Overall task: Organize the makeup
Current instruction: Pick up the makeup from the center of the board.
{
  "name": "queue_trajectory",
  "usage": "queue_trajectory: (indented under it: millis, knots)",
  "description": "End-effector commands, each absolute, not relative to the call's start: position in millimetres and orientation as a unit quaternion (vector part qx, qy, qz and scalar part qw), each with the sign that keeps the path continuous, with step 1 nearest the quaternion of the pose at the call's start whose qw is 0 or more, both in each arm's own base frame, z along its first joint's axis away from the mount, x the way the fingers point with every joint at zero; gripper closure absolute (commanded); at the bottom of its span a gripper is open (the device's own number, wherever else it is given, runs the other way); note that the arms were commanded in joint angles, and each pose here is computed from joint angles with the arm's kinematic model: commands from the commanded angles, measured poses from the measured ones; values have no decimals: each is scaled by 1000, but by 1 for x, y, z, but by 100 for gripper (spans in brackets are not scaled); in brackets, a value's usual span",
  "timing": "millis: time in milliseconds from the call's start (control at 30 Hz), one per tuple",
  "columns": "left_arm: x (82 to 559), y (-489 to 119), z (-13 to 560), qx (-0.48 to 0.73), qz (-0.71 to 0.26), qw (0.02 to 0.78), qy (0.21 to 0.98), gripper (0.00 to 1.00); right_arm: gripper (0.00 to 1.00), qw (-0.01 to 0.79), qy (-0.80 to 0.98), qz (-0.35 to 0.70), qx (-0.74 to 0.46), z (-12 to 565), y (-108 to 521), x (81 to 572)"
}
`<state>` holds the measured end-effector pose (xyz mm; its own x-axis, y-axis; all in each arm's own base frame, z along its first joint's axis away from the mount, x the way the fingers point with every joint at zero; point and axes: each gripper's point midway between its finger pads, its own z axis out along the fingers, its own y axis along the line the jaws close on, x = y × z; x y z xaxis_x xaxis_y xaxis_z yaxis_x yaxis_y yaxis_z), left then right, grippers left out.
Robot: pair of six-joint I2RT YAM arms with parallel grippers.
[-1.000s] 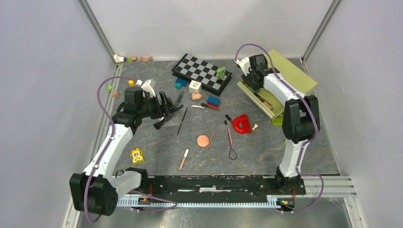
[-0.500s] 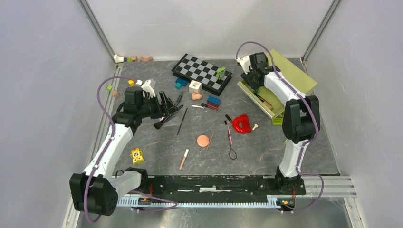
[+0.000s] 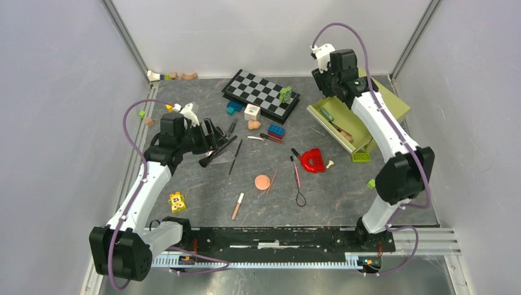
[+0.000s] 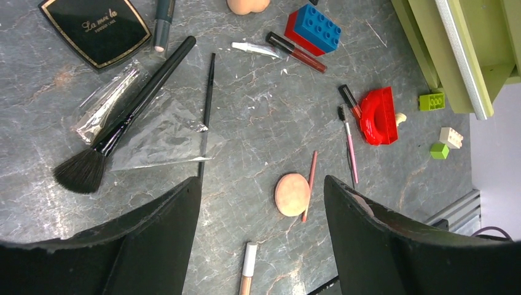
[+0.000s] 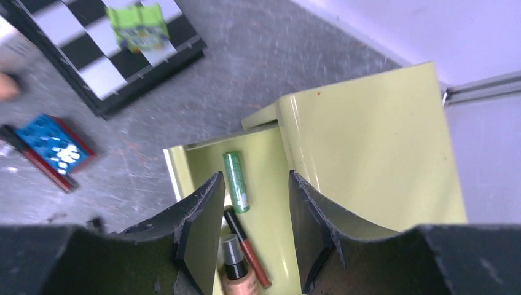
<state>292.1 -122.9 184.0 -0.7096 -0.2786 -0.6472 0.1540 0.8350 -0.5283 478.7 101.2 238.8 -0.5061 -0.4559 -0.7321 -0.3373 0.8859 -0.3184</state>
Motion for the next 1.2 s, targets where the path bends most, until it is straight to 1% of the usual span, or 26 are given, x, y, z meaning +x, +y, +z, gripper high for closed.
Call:
queue_trajectory:
  millis: [0,300,467,633,767,900,1000,1167]
  knots:
    - [297,-113,196,-38,-264,408,873,21,51,524,828,14,-199,299,136,459]
    - [296,-106,191,-44,-244,403,881,21,51,480,835,86,-256,247,225,389]
    - [295,-101,192,-47,-228,406,884,20,51,448,836,123,-293,212,253,348]
    - [292,-97,187,-51,-216,397,891,20,51,437,836,143,-299,193,263,326]
    - [292,-94,189,-54,-209,405,888,20,50,429,836,152,-308,183,267,315]
    - [292,-95,187,-53,-211,401,890,20,50,428,839,144,-304,176,266,315]
    - [292,-97,186,-53,-216,397,891,20,49,440,837,145,-292,181,269,321]
    - [292,-102,186,-49,-230,390,890,20,45,470,833,141,-254,199,279,344]
